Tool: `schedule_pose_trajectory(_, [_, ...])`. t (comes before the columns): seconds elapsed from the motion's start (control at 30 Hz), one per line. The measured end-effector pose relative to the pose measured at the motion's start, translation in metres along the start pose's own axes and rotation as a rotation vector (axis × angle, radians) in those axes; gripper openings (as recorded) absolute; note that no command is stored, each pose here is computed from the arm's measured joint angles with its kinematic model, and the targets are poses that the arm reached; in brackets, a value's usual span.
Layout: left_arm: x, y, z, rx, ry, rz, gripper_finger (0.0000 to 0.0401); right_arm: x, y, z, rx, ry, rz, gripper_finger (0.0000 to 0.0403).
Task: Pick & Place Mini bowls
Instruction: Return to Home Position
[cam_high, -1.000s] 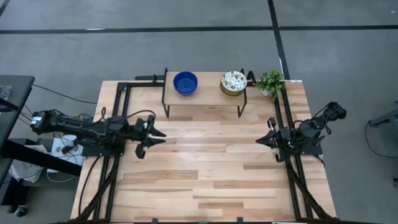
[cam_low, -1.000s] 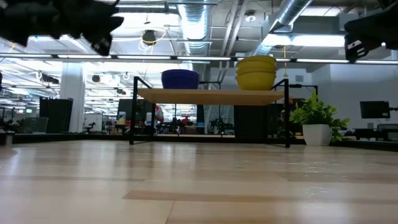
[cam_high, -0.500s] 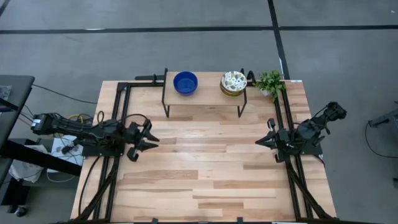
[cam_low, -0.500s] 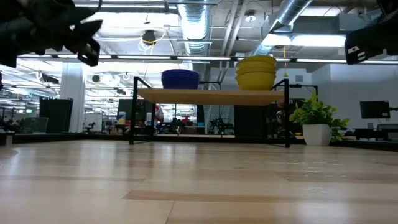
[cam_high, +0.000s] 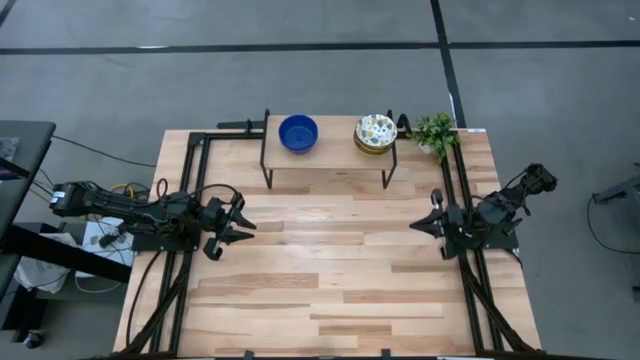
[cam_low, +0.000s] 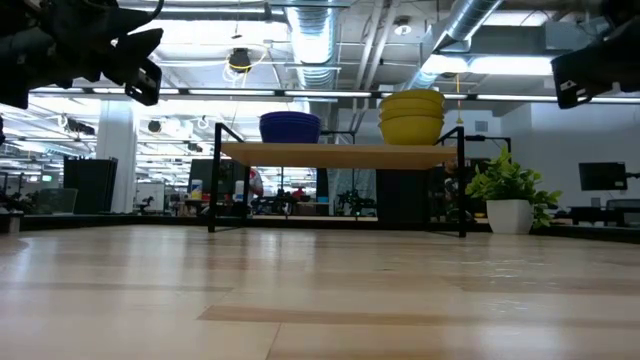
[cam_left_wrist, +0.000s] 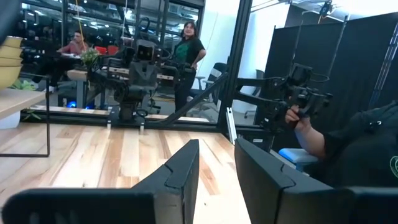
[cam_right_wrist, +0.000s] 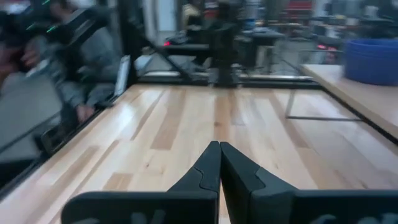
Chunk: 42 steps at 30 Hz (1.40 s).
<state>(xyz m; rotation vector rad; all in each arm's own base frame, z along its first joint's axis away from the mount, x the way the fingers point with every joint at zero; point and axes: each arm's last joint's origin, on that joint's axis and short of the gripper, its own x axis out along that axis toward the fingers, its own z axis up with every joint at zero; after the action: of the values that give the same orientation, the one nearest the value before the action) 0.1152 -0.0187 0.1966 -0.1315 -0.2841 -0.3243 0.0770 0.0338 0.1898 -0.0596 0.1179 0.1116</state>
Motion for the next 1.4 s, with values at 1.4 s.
schedule_pose_trajectory(1.4, [0.0000, 0.0001, 0.0002, -0.001, -0.002, 0.003, 0.0102, -0.0001, -0.0012, 0.0008, 0.033, -0.008, -0.041, 0.0001])
